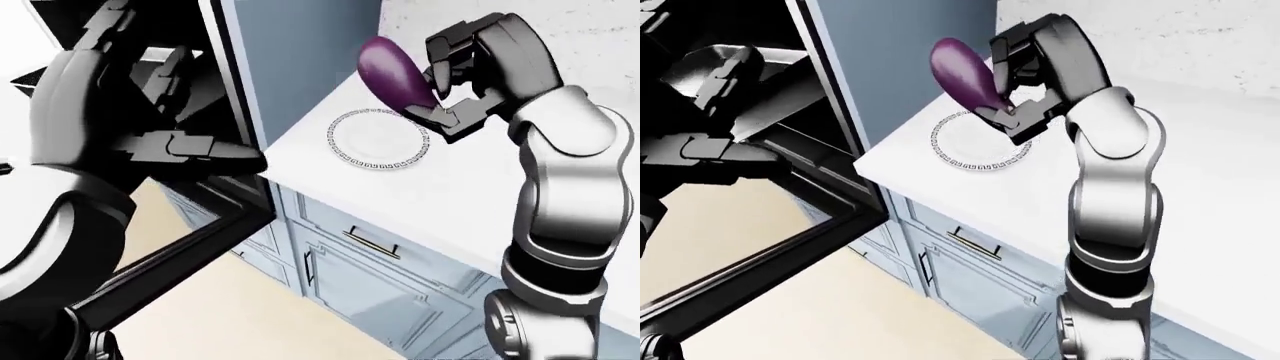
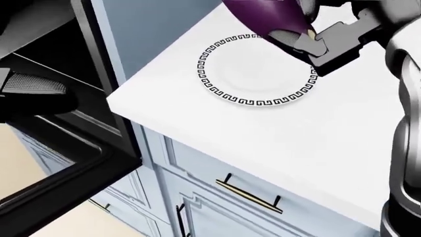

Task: Pick the eggplant from the top rack in the oven and place it on the plate on the counter.

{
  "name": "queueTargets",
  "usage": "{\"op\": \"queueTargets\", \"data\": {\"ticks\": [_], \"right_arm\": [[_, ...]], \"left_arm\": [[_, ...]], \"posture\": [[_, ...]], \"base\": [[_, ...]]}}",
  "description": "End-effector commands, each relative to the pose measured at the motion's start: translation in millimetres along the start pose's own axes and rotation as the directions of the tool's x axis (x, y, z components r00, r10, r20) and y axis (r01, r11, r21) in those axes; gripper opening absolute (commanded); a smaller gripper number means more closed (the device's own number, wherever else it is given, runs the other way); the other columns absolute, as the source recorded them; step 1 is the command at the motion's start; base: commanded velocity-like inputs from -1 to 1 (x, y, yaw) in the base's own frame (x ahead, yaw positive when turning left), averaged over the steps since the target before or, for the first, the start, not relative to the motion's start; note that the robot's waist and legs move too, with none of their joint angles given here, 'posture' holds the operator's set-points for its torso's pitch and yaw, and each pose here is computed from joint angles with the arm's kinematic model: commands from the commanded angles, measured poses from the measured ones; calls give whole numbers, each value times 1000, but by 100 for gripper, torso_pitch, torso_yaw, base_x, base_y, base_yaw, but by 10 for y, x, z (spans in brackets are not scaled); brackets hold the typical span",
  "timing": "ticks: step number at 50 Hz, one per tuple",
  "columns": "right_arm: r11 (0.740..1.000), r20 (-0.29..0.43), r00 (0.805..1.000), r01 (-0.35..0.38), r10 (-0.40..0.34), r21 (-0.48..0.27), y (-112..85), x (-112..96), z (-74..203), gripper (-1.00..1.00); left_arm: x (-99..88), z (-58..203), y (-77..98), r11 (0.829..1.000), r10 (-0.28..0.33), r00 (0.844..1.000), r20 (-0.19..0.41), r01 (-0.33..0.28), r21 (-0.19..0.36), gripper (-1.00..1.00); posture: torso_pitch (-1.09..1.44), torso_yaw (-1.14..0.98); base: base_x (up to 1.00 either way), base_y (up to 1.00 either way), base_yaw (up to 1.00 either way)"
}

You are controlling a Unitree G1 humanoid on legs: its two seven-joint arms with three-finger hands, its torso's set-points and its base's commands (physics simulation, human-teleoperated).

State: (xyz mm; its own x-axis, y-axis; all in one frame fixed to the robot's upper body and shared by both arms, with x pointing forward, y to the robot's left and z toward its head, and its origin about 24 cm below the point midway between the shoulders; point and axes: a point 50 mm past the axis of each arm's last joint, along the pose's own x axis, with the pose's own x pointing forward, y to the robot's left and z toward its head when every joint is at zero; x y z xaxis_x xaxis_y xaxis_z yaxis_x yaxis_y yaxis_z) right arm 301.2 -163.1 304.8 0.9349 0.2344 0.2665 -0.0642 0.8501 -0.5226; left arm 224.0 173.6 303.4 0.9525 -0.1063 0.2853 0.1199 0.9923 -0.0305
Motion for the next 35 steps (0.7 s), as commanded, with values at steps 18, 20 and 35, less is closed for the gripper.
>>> {"op": "queueTargets", "data": {"ticks": [18, 20, 35], "right_arm": [[999, 25, 998, 52, -52, -11, -96, -25, 72, -100], [998, 21, 998, 56, -56, -14, -116, -37, 53, -100], [993, -71, 994, 82, -88, -84, -353, -99, -66, -100]], "left_arm": [[-10, 46, 17, 1000, 3, 999, 33, -2, -10, 100], [-12, 41, 17, 1000, 2, 999, 32, -2, -9, 100], [-1, 60, 8, 1000, -1, 999, 34, 1, -5, 100]], "posture": [[0, 0], [0, 0], [0, 0]], "base": [[0, 0, 40], [0, 0, 0], [0, 0, 0]]}}
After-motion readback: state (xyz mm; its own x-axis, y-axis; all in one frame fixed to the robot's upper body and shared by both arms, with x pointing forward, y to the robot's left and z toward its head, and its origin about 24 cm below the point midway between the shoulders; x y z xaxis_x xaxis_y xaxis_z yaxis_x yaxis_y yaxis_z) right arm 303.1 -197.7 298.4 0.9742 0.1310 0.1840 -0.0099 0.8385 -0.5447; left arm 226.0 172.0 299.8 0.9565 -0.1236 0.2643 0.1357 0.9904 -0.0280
